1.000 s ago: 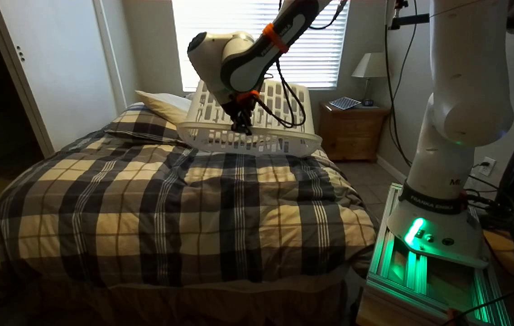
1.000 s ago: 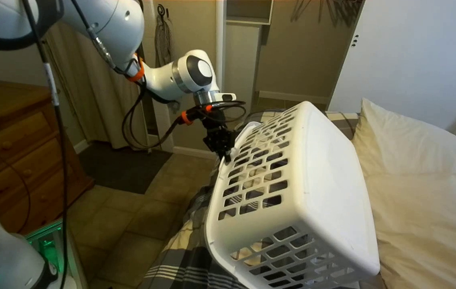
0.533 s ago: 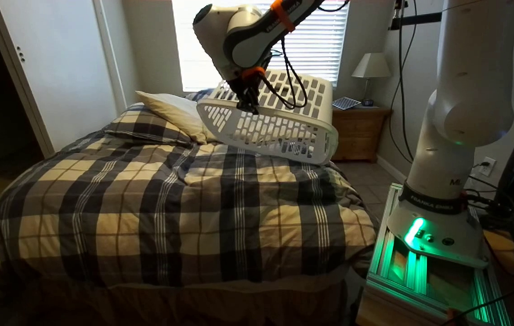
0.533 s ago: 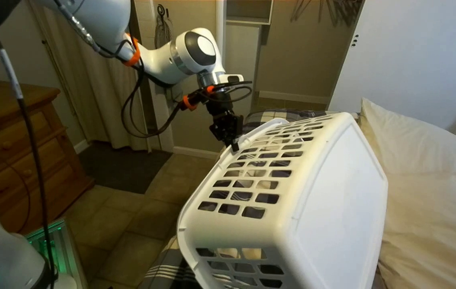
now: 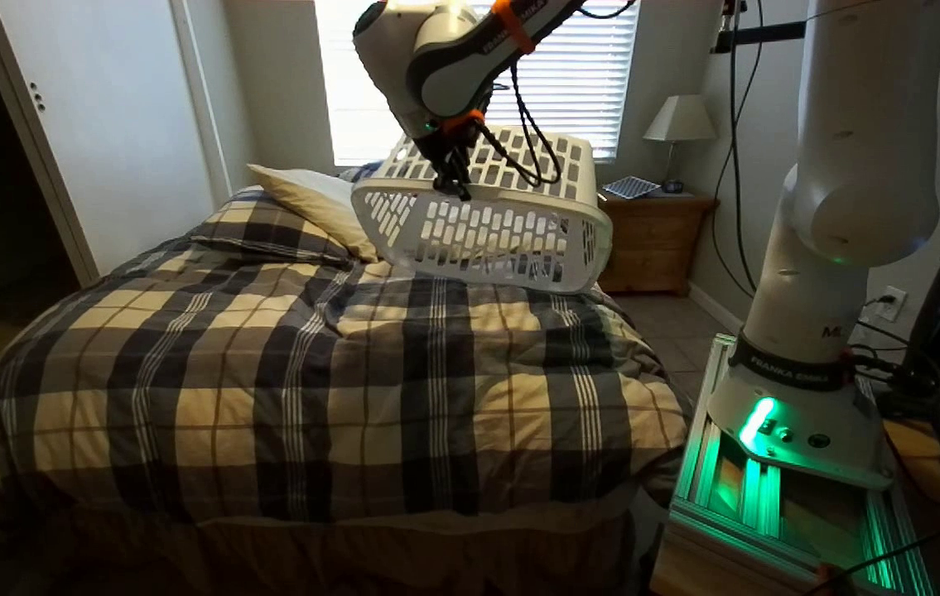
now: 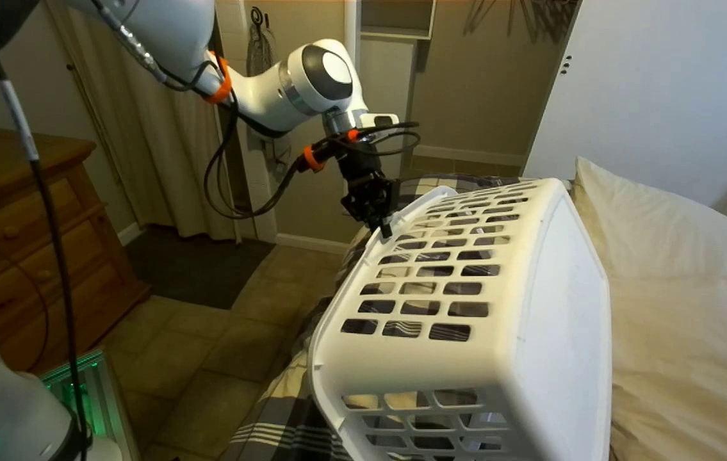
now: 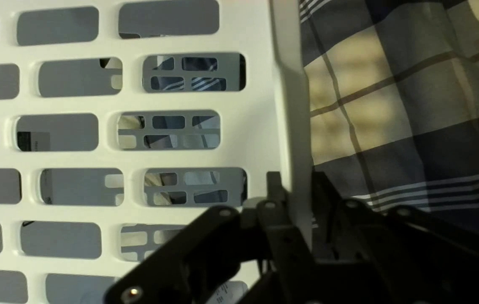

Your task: Flip the basket over

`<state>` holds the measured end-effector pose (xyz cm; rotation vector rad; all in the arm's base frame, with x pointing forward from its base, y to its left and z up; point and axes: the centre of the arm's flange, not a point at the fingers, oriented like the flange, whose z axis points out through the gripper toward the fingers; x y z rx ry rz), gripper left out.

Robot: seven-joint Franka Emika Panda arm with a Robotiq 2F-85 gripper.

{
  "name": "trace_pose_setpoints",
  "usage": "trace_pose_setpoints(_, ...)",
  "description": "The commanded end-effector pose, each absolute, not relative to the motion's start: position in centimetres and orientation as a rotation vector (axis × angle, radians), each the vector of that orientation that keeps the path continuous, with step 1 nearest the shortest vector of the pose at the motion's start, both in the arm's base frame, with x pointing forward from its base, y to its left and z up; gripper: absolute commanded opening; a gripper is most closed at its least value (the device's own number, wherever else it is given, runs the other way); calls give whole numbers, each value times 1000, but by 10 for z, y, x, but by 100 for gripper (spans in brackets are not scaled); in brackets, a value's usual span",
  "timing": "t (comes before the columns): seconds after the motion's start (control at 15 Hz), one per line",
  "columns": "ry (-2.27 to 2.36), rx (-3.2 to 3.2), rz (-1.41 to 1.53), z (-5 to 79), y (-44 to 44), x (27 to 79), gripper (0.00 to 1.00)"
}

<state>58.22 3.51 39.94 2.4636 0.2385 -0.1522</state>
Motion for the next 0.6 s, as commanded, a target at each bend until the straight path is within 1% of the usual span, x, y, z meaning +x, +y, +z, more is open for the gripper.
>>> trace_pose_setpoints(0.0,315,2296,-112,417,44,595,49)
trace_pose_setpoints(0.07,324,2252,-96,415,41,597,53)
trace_pose_setpoints(0.13,331,2194,-78,414,37,602,62)
trace_pose_setpoints(0.27,343,2081,-34,415,29,608,75)
trace_pose_setpoints(0.47,351,2034,-5,412,24,609,97)
trace_pose_setpoints(0.53,360,2052,-16,408,29,605,99)
